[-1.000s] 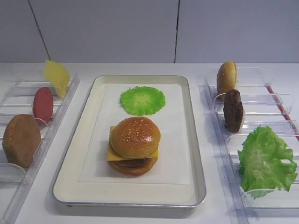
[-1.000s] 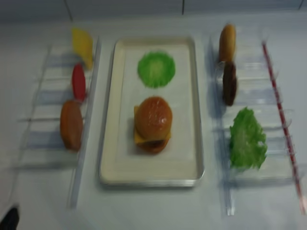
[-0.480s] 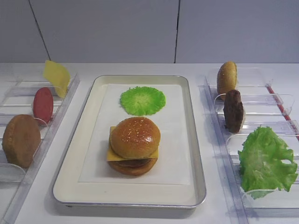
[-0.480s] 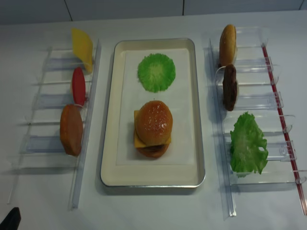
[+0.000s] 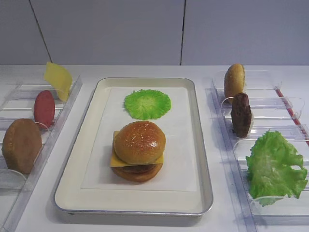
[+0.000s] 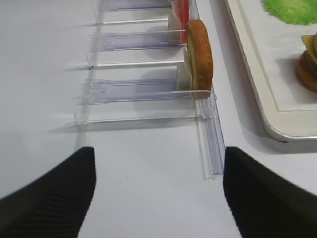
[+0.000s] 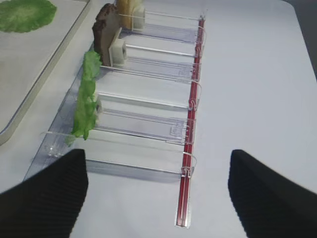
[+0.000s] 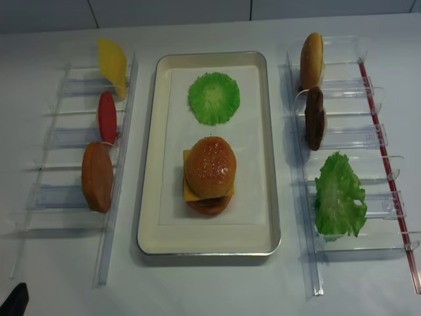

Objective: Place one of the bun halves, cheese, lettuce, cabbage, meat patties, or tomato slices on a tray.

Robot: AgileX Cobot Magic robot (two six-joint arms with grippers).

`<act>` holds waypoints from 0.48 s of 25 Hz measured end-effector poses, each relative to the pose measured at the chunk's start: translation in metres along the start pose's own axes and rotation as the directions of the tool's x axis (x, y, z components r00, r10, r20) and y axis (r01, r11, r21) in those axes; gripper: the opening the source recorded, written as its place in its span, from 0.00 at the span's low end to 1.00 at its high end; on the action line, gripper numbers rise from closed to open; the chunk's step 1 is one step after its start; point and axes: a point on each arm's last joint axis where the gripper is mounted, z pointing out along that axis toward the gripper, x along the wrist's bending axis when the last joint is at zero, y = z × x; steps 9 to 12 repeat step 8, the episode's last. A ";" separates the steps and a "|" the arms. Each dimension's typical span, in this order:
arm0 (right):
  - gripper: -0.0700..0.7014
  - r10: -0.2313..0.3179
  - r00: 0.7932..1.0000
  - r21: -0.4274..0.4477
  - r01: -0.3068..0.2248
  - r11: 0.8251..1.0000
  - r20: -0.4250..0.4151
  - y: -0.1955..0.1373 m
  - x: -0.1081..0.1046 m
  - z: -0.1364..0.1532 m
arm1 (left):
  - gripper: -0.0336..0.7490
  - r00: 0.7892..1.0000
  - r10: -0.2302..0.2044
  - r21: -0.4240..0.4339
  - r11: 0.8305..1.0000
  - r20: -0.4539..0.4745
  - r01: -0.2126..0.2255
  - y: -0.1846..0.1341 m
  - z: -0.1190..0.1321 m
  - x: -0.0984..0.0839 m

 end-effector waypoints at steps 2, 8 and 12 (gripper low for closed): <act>0.85 0.014 1.000 0.000 -0.014 1.000 0.022 0.000 0.000 0.000 | 0.67 1.000 0.000 0.000 1.000 0.000 0.000 0.000 0.000 0.000; 0.85 0.020 0.999 0.000 -0.020 1.000 0.032 0.000 0.000 0.000 | 0.67 1.000 0.000 0.000 1.000 0.000 0.000 0.000 0.000 0.000; 0.85 0.020 0.999 0.000 -0.020 1.000 0.032 0.000 0.000 0.000 | 0.67 1.000 0.000 0.000 1.000 0.000 0.000 0.000 0.000 0.000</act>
